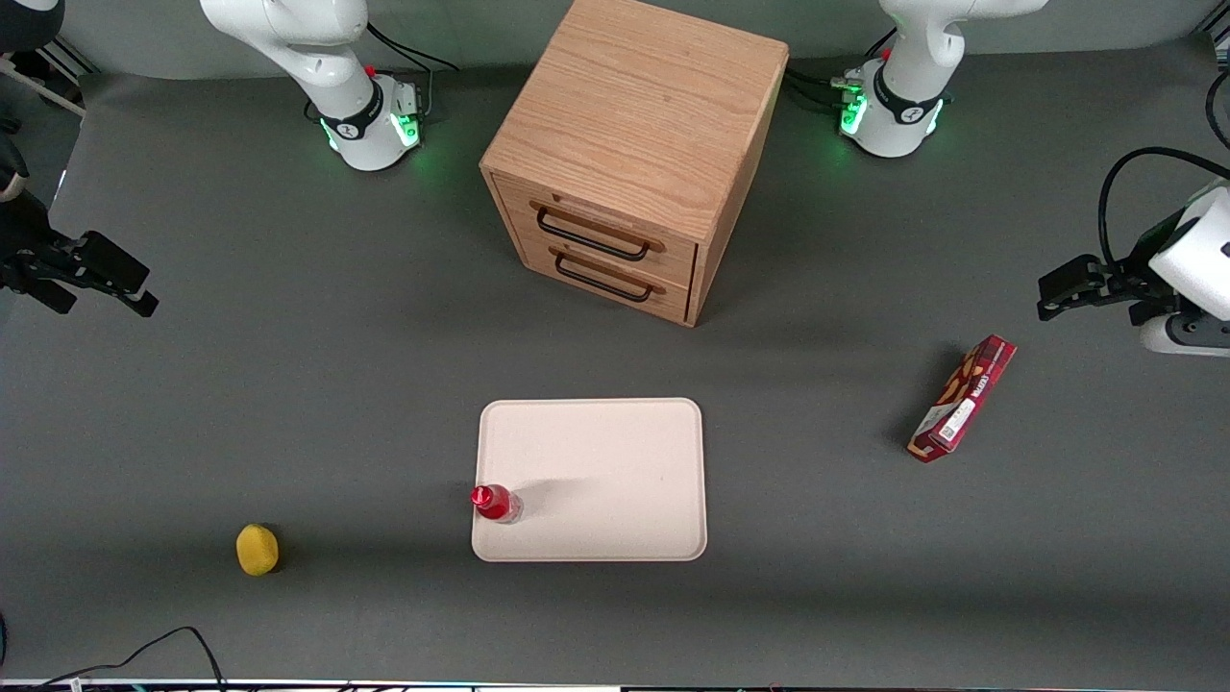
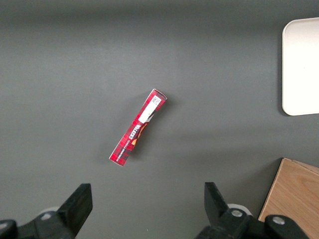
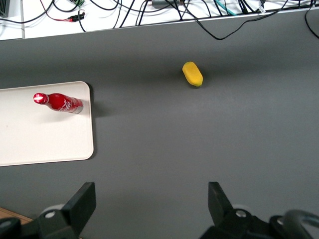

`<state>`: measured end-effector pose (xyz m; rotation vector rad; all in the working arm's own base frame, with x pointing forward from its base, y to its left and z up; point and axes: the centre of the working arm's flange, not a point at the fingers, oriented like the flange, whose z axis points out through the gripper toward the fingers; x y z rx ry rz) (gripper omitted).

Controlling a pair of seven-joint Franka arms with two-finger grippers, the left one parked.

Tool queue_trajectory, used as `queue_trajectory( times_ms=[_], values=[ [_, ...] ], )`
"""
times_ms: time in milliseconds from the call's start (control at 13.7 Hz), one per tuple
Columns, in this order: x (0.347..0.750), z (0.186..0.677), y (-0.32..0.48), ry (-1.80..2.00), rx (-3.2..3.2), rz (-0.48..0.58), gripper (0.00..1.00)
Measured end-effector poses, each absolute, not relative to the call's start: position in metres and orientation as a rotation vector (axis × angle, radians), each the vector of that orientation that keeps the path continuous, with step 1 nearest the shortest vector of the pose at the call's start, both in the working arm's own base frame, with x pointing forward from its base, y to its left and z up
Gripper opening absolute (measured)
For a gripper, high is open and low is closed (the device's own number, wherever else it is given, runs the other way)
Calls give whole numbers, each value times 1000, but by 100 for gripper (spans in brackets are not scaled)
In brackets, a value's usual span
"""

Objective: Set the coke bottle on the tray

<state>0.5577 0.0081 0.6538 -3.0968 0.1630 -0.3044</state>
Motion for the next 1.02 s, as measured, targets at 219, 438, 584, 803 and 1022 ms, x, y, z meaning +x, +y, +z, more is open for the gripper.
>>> queue_trajectory(
  times_ms=[219, 438, 584, 803, 1022],
  values=[
    [558, 656, 7, 166, -3096, -312, 100],
    [558, 657, -8, 172, -3099, -315, 100],
    [558, 657, -15, 183, -3099, -316, 100],
    [558, 661, -12, 176, -3097, -326, 100],
    [558, 663, -11, 171, -3096, -333, 100]
  ],
)
